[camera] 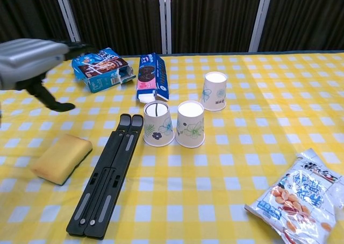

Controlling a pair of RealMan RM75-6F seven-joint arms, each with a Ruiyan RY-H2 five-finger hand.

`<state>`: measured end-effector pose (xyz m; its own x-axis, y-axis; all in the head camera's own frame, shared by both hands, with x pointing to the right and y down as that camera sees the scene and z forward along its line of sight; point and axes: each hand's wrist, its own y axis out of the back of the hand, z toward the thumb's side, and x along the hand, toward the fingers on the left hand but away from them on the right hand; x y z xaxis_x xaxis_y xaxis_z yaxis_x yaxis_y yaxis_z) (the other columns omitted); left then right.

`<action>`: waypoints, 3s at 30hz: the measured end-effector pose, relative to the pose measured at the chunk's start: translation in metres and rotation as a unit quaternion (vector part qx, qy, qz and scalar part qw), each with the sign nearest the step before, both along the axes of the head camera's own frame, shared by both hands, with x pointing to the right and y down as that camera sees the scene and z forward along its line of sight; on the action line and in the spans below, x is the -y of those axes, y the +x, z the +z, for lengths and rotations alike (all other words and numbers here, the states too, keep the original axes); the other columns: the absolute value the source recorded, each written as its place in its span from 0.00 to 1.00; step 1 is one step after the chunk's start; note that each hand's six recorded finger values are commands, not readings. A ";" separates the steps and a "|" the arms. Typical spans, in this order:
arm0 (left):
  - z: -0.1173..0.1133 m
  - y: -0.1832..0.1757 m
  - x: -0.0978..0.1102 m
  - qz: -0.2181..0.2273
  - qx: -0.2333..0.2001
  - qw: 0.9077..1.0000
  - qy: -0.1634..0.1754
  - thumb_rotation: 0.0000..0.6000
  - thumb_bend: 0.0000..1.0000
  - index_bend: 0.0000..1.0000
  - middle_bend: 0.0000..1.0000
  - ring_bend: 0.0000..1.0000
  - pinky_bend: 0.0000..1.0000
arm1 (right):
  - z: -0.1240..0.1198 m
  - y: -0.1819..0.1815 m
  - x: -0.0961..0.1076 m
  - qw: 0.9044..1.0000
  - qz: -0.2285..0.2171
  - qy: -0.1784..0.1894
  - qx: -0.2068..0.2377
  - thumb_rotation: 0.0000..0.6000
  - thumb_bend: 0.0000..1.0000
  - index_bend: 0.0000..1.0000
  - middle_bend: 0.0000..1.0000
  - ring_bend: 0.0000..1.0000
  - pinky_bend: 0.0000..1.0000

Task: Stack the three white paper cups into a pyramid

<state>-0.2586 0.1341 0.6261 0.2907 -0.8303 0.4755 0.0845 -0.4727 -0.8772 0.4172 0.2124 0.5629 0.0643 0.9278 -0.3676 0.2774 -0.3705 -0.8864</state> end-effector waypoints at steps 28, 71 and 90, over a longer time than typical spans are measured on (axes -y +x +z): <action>-0.044 -0.164 -0.054 -0.146 -0.001 0.988 0.043 1.00 0.27 0.00 0.00 0.00 0.00 | 0.052 -0.106 0.103 0.994 -0.088 -0.063 -0.014 1.00 0.17 0.01 0.00 0.00 0.00; -0.019 -0.181 -0.036 -0.175 -0.038 0.984 -0.018 1.00 0.26 0.00 0.00 0.00 0.00 | 0.160 -0.266 0.179 0.981 -0.134 -0.142 -0.012 1.00 0.30 0.16 0.00 0.00 0.00; -0.017 -0.180 -0.035 -0.171 -0.044 0.984 -0.027 1.00 0.26 0.00 0.00 0.00 0.00 | 0.173 -0.269 0.183 0.980 -0.135 -0.142 -0.037 1.00 0.38 0.26 0.00 0.00 0.00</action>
<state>-0.4384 0.1693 0.6087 0.0403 -0.8609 0.5072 -0.1634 -0.5064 -0.8466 0.1487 0.0299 0.7356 0.2572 0.7404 -0.6210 0.0748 -0.6560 -0.7511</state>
